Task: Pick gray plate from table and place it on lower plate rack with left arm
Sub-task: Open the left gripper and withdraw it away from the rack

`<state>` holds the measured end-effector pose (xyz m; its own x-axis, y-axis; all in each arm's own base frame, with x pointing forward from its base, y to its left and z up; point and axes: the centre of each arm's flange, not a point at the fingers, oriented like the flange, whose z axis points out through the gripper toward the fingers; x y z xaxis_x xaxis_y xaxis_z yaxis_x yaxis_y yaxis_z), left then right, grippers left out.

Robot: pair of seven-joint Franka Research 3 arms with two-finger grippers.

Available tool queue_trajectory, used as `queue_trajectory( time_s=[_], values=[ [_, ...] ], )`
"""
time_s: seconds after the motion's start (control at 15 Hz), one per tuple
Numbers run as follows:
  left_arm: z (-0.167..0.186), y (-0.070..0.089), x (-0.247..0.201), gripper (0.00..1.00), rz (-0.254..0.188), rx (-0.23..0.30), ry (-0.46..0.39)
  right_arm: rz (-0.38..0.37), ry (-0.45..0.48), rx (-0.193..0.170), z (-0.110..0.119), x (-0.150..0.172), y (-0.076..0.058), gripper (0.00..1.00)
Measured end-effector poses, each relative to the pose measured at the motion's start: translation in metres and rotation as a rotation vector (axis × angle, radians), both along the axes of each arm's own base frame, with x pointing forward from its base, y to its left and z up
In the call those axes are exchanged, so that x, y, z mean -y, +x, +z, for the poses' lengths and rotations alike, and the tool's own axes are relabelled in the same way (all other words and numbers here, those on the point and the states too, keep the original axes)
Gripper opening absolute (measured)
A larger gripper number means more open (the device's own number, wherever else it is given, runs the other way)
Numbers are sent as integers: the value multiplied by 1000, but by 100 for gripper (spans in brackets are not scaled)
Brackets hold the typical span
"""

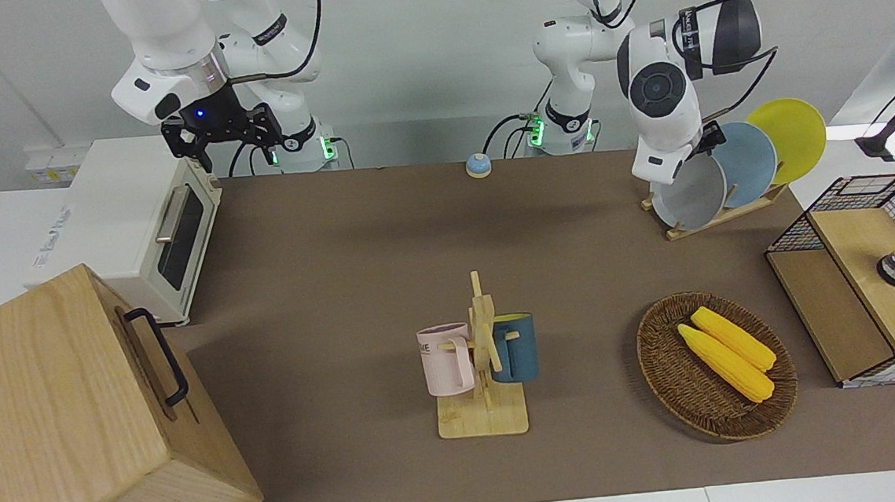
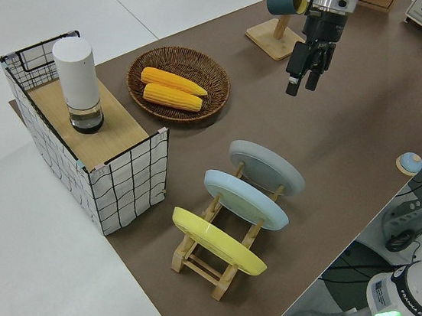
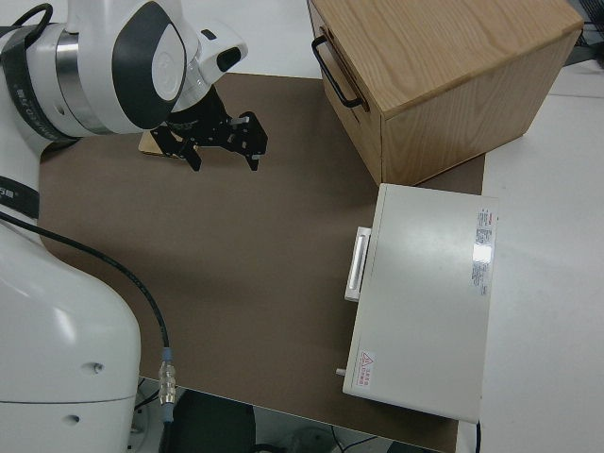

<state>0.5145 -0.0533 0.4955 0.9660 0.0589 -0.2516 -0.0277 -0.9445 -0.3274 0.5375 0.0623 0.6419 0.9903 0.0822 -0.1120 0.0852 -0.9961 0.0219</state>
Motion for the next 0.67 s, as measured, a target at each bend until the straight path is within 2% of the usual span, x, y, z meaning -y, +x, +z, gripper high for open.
queue_trajectory(
  time_s=[0.13,0.27,0.33,0.53,0.67],
  values=[
    [14,7,7,100,-21,35,-132,0,0,0,0,0,0,99],
    [25,10,7,100,-44,44,-227,0,0,0,0,0,0,99],
    [35,13,4,100,-70,57,-269,0,0,0,0,0,0,99],
    [71,15,-4,100,-170,110,-332,0,0,0,0,0,0,99],
    [90,16,-5,100,-212,141,-345,0,0,0,0,0,0,99]
  ],
)
